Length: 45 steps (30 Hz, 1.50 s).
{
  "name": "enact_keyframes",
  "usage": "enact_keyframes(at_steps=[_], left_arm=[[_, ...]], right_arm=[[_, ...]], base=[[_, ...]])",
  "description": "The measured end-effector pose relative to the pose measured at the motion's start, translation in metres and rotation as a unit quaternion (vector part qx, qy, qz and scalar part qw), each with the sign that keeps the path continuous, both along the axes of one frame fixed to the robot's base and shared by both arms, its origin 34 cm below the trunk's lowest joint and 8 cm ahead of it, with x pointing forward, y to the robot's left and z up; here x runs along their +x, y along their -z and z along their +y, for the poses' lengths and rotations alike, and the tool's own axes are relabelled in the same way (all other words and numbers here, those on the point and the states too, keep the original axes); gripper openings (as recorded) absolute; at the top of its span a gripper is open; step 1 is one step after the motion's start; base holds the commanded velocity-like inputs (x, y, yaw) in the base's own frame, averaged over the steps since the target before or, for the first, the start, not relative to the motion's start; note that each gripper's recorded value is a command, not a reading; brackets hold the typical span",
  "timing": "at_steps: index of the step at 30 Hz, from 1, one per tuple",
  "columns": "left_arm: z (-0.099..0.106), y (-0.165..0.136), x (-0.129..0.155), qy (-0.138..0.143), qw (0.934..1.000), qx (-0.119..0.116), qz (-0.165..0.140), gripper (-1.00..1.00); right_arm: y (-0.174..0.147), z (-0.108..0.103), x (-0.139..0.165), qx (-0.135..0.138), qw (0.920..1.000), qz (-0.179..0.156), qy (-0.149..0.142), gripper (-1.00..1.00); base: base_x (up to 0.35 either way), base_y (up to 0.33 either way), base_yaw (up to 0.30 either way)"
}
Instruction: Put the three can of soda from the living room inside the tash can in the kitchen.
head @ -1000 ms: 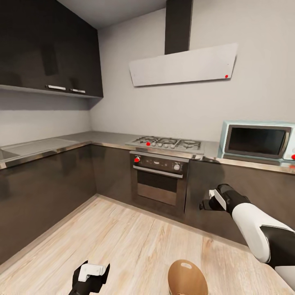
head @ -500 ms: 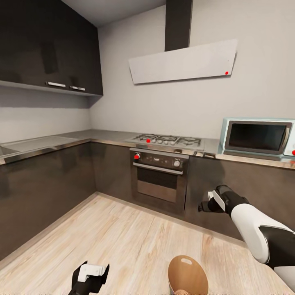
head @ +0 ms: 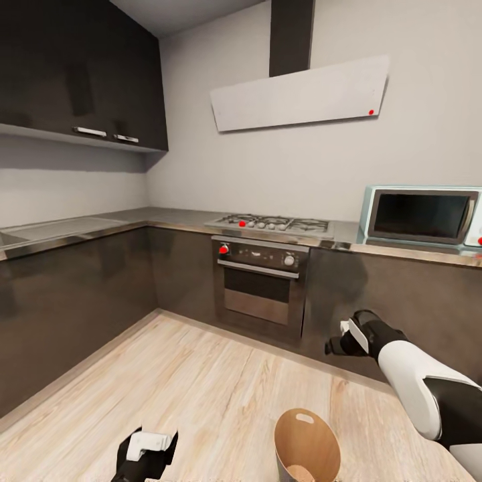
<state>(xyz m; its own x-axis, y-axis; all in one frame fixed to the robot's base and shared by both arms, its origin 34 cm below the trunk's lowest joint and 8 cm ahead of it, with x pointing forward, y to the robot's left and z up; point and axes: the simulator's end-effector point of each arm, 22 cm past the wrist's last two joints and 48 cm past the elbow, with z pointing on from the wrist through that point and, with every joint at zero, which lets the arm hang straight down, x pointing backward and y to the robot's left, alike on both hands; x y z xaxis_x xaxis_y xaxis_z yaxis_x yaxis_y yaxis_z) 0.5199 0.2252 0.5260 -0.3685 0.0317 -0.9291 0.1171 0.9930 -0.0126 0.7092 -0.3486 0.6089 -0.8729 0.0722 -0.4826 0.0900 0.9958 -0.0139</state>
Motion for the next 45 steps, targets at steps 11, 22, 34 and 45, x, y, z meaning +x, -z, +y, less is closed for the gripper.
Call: enact_keyframes(at_steps=[11, 22, 34, 45], left_arm=[[0.001, 0.031, -0.007, -0.001, 1.0, -0.001, 0.009, 1.0], [0.0, 0.063, -0.015, 0.0, 0.9999, -0.001, 0.017, 1.0], [-0.001, 0.097, -0.024, 0.0, 0.9997, -0.002, 0.025, 1.0], [-0.002, 0.124, -0.03, 0.001, 0.9988, -0.002, 0.049, 1.0]], right_arm=[[0.035, -0.002, -0.007, 0.0, 1.0, 0.009, 0.001, 1.0], [0.071, 0.001, -0.013, 0.0, 0.9998, 0.018, -0.001, 1.0], [0.108, 0.002, -0.02, -0.001, 0.9996, 0.027, -0.002, 1.0], [0.146, 0.002, -0.024, -0.001, 0.9987, 0.051, -0.002, 1.0]], base=[[0.0, 0.0, 0.0], [0.0, 0.0, 0.0], [0.0, 0.0, 0.0], [0.0, 0.0, 0.0]])
